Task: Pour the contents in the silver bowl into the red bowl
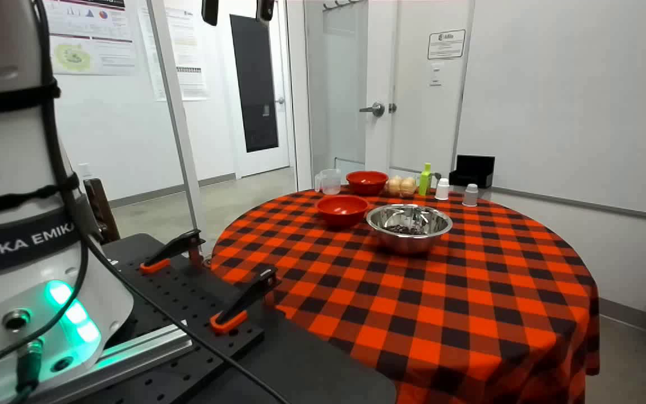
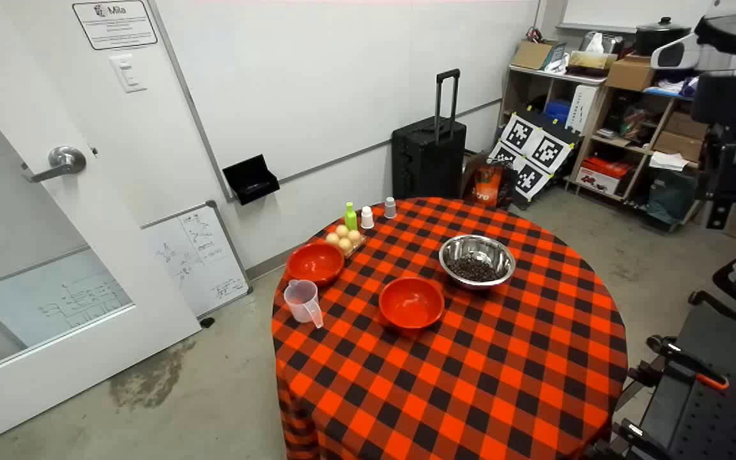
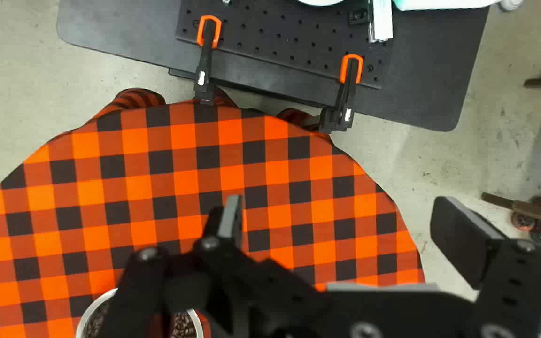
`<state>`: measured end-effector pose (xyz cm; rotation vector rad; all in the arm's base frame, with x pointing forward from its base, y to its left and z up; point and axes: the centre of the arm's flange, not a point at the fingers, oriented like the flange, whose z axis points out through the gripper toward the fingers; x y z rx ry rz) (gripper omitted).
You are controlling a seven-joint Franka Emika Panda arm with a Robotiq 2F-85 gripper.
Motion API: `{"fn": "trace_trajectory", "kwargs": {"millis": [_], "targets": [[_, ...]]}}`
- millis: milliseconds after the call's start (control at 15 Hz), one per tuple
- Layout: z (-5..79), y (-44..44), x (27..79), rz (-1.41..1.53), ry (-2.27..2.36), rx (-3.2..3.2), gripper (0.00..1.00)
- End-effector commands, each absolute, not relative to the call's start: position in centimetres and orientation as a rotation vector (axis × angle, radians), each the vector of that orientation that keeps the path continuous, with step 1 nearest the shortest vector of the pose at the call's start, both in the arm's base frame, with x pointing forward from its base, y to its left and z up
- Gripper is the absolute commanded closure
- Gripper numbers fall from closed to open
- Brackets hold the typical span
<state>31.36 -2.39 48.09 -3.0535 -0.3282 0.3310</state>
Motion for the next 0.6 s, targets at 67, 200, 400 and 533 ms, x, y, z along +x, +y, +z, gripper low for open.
{"fn": "trace_trajectory", "kwargs": {"millis": [67, 200, 400, 533], "targets": [[48.09, -2.39, 31.36, 0.331, -0.328, -3.054, 0.00], [48.09, -2.39, 31.36, 0.331, -0.328, -3.054, 0.00], [48.09, -2.39, 31.36, 0.331, -0.328, -3.054, 0.00], [48.24, -2.82, 31.87, 0.329, -0.373, -3.056, 0.00]]}}
